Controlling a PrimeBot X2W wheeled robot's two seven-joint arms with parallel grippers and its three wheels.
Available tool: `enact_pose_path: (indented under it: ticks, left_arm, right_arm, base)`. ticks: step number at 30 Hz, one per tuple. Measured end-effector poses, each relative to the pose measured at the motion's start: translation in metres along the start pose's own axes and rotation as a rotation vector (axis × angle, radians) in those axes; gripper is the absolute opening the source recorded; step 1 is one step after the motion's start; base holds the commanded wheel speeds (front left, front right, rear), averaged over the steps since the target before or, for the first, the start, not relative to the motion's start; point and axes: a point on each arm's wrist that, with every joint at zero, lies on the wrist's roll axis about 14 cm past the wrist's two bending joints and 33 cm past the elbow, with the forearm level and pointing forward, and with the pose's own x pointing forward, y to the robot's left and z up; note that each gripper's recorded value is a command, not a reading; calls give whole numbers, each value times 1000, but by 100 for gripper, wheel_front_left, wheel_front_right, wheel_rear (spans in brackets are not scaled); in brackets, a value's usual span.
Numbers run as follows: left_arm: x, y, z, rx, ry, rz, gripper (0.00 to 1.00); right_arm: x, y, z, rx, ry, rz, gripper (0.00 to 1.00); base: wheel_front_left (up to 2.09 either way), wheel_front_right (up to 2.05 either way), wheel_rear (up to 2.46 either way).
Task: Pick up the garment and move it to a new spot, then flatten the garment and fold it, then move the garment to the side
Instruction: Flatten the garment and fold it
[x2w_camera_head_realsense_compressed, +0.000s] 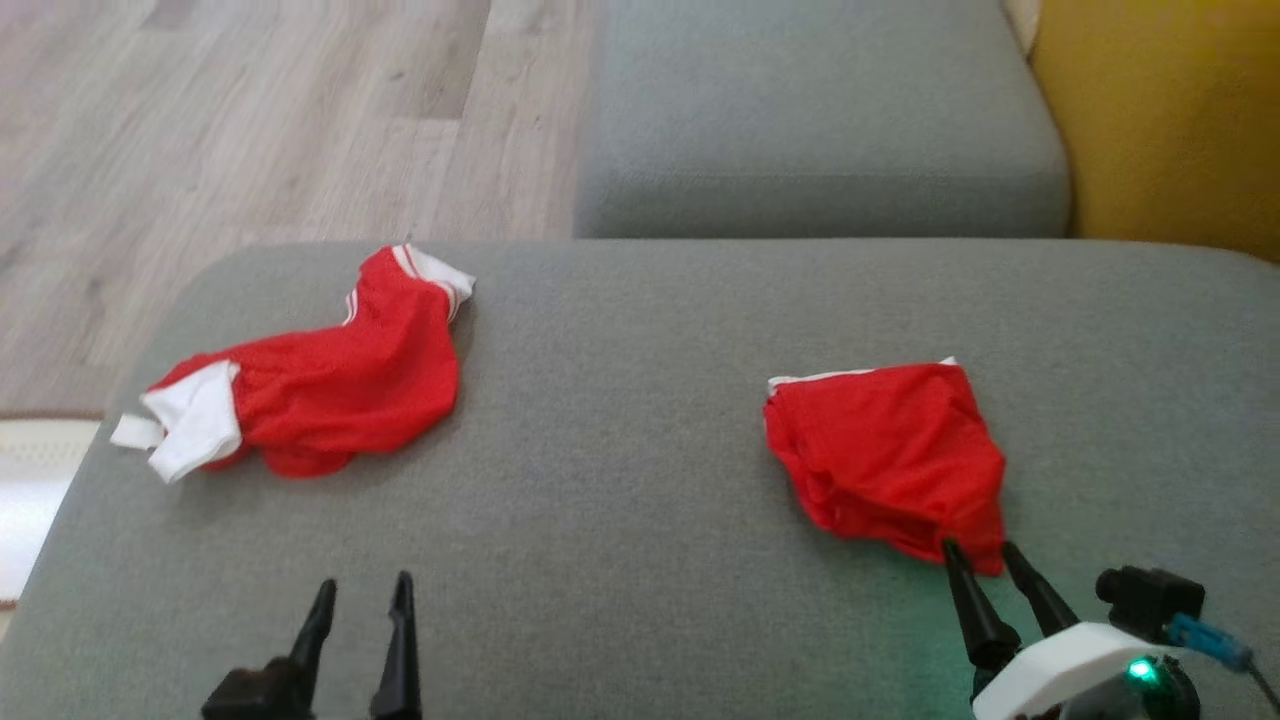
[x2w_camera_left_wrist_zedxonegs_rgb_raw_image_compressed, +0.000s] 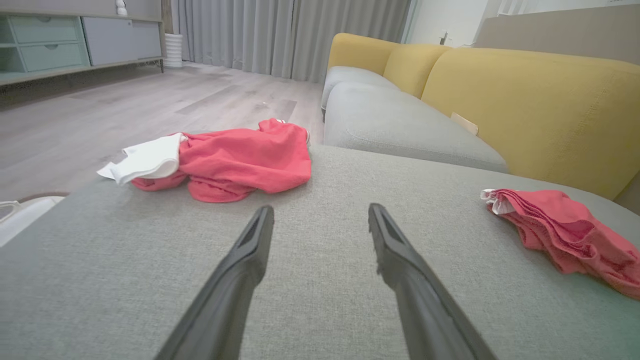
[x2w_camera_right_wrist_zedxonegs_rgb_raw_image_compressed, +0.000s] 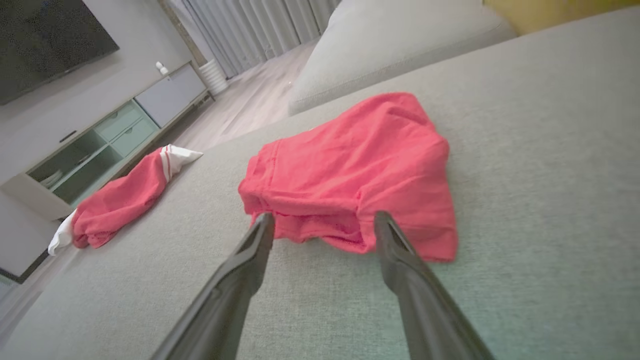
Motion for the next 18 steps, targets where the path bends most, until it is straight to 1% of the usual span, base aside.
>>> enact_pose_path:
  ticks: [2,5,7,10,12,15,18]
  left_arm:
    - [-3,2,4,10,-16,3,100]
    - [-7,5,12,28,-43,8,100]
    - [-10,6,15,44,-53,6,100]
    - [-15,5,17,76,-64,-7,100]
    - [-18,3,18,93,-68,-22,100]
    - [-21,5,20,100,-75,-18,100]
    - [-22,8,19,114,-71,-13,100]
  right_arm:
    - [-4,0,8,-28,-61,0,100]
    - [-11,3,21,-128,-148,24,100]
    - [-14,1,26,-197,-185,24,100]
    - [-16,-4,33,-266,-217,6,100]
    - [-17,-5,34,-285,-229,-9,100]
    - [-19,3,45,-290,-282,-16,100]
    - [-23,8,44,-284,-297,-23,100]
  base:
    - [0,0,0]
    - [0,0,0]
    - [0,0,0]
    - [0,0,0]
    - [0,0,0]
    - [0,0,0]
    - [0,0,0]
